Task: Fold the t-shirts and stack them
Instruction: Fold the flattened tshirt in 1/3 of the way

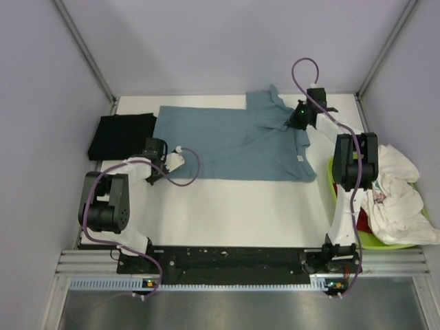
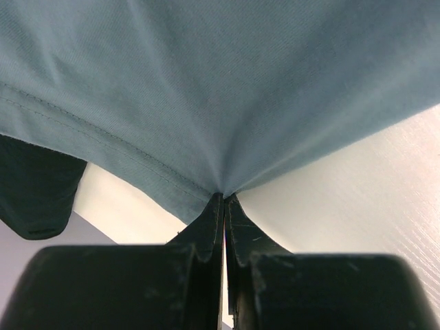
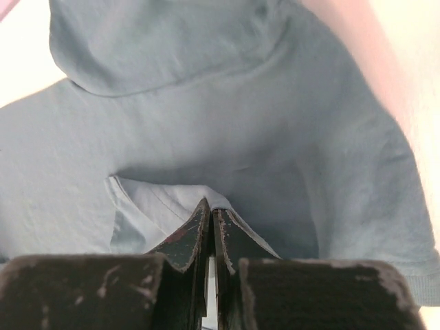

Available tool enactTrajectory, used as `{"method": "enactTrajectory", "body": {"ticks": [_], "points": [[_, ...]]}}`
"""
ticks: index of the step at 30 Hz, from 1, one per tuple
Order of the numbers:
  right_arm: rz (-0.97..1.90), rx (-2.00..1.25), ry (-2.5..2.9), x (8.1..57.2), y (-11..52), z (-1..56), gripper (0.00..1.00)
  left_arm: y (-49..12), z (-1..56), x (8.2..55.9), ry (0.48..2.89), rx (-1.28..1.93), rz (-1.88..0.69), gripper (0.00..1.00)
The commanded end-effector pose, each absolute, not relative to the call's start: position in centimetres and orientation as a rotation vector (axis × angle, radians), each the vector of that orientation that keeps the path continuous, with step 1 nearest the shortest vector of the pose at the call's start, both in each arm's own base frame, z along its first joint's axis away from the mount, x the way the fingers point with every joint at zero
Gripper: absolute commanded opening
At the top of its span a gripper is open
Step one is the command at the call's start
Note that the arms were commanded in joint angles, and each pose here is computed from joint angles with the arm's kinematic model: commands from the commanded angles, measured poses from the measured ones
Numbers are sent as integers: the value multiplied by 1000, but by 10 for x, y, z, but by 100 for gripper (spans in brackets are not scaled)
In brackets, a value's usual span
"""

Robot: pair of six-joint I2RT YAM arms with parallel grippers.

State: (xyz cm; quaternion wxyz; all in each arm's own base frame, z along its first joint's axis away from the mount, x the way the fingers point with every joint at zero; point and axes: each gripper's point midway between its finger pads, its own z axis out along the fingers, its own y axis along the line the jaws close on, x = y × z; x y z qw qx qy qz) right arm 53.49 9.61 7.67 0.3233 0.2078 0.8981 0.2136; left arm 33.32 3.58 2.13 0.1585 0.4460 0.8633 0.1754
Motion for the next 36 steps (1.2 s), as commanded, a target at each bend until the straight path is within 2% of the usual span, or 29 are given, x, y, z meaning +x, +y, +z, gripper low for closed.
{"method": "enactTrajectory", "body": {"ticks": [1, 3, 7, 9, 13, 16, 18, 20, 25, 27, 32, 36], "points": [[442, 452, 2309, 561, 79, 91, 0, 40, 19, 334, 2464, 1276, 548, 0], [446, 438, 2321, 563, 80, 89, 3, 41, 19, 334, 2466, 1275, 548, 0], [365, 452, 2324, 568, 68, 86, 28, 39, 20, 333, 2468, 1278, 534, 0], [333, 465, 2298, 576, 59, 92, 38, 39, 21, 332, 2468, 1281, 532, 0], [307, 483, 2248, 595, 41, 116, 38, 41, 22, 330, 2467, 1288, 543, 0], [223, 407, 2253, 589, 34, 147, 37, 42, 24, 328, 2466, 1283, 557, 0], [144, 355, 2259, 566, 30, 171, 37, 43, 27, 329, 2458, 1276, 563, 0], [85, 287, 2306, 529, 36, 172, 38, 43, 28, 328, 2454, 1270, 567, 0], [21, 229, 2522, 422, 50, 124, 48, 45, 31, 329, 2451, 1261, 584, 0], [81, 245, 2577, 393, 58, 113, 59, 45, 32, 330, 2451, 1260, 586, 0], [-14, 245, 2677, 333, 54, 83, 63, 43, 33, 330, 2446, 1250, 577, 0], [-139, 242, 2739, 313, 38, 54, 63, 43, 33, 329, 2445, 1238, 570, 0]]}}
